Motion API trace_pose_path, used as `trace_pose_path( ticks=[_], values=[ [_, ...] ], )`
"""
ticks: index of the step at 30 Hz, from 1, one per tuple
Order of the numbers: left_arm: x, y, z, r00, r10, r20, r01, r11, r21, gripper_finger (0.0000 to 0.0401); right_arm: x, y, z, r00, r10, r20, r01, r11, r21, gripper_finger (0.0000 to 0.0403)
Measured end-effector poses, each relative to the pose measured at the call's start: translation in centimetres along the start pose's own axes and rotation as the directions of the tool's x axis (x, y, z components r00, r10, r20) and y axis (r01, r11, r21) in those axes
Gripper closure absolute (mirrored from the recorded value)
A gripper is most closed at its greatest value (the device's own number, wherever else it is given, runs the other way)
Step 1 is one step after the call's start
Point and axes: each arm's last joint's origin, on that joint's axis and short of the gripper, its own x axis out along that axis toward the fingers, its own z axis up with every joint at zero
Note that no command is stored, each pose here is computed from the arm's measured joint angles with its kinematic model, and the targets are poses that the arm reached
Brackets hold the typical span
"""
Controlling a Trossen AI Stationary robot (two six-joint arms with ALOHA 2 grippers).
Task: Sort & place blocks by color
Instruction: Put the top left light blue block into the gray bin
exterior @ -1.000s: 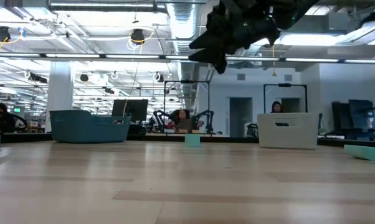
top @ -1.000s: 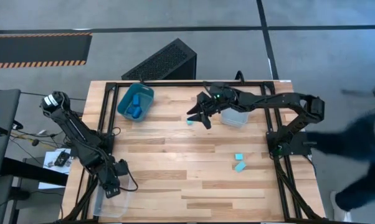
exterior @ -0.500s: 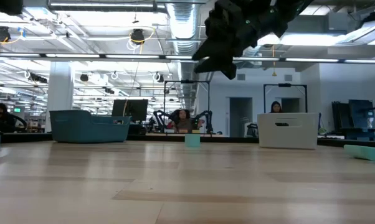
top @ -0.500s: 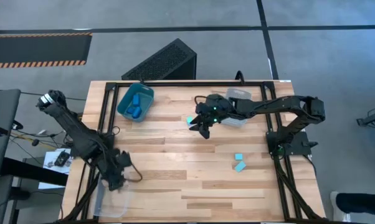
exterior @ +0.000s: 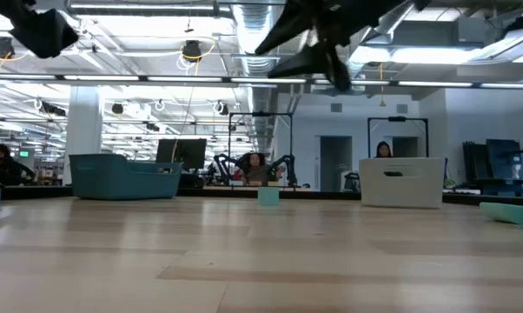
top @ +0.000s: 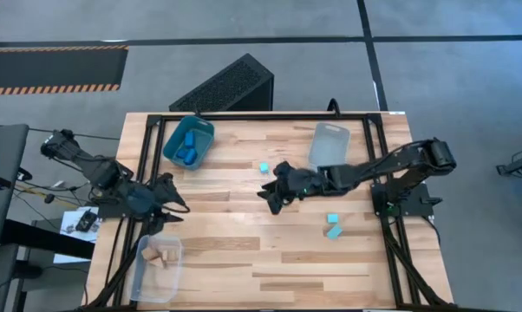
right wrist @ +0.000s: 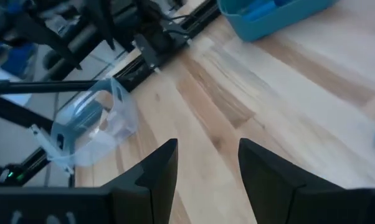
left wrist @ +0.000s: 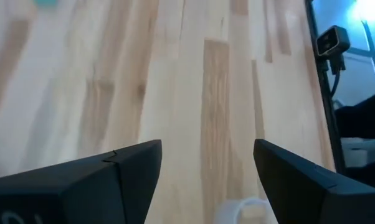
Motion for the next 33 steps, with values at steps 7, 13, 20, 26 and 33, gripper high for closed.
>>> trace_pose_path(
  ticks=[7,13,20,26,33],
  values=[
    [1.2,0.3,0.1,0.991,-0.072,0.117,0.056,0.989,0.137,0.0161,-1.7,2.1,-4.4,0.986,-0.161,-0.034,0.162,0.986,0.046,0.0212],
    [3.2,1.1,0.9,0.969,-0.122,0.215,0.098,0.988,0.118,0.0162,-3.2,2.6,-7.0,0.961,-0.259,-0.1,0.264,0.964,0.044,0.0212],
    [5.1,2.0,3.1,0.945,-0.084,0.316,0.075,0.996,0.04,0.0162,-5.5,2.1,-6.2,0.944,-0.302,-0.131,0.299,0.953,-0.04,0.0212],
    [8.7,3.2,5.3,0.941,-0.121,0.316,0.116,0.993,0.035,0.0162,-9.0,0.9,-4.3,0.938,-0.343,-0.046,0.337,0.935,-0.112,0.0212],
    [11.8,5.8,9.1,0.91,-0.06,0.411,0.08,0.996,-0.032,0.0162,-11.2,-2.3,-6.1,0.957,-0.289,-0.025,0.287,0.955,-0.069,0.0212]
  ],
)
